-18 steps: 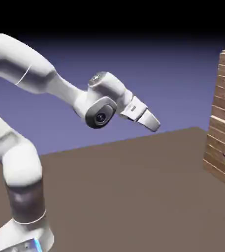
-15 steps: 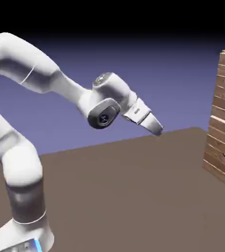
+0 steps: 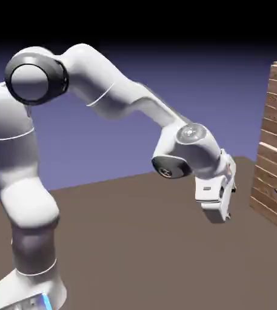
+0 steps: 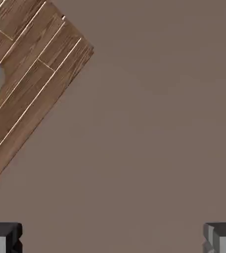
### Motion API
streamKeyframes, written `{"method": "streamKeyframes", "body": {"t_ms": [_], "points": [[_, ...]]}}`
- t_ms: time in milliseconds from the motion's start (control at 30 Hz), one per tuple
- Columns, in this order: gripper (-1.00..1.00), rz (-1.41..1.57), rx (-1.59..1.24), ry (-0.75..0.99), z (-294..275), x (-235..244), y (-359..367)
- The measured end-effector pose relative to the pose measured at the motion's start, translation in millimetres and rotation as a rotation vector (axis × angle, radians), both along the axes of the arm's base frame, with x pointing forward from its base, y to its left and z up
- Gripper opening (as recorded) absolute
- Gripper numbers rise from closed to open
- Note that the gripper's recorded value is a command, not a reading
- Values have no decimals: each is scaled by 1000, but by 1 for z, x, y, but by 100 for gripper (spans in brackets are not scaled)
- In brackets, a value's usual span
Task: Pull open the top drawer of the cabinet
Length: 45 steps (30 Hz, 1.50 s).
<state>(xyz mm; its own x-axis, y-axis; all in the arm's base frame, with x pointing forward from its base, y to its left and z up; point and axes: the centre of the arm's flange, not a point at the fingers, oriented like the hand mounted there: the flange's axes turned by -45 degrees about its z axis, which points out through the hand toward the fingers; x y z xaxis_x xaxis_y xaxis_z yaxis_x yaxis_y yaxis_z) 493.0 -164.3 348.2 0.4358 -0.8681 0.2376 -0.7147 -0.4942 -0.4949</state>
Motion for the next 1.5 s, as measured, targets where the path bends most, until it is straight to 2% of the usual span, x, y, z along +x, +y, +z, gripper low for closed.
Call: {"method": "streamKeyframes", "body": {"t_ms": [233, 433, 867, 1200, 1500], "points": [[0, -301, 117, 2, -33, 17, -53], [0, -524, 168, -65, -43, 32, -91], [0, -767, 214, -413, 3, 91, -120], [0, -645, 291, -749, 74, 170, -48], [0, -322, 440, -949, 119, 239, 111]]}}
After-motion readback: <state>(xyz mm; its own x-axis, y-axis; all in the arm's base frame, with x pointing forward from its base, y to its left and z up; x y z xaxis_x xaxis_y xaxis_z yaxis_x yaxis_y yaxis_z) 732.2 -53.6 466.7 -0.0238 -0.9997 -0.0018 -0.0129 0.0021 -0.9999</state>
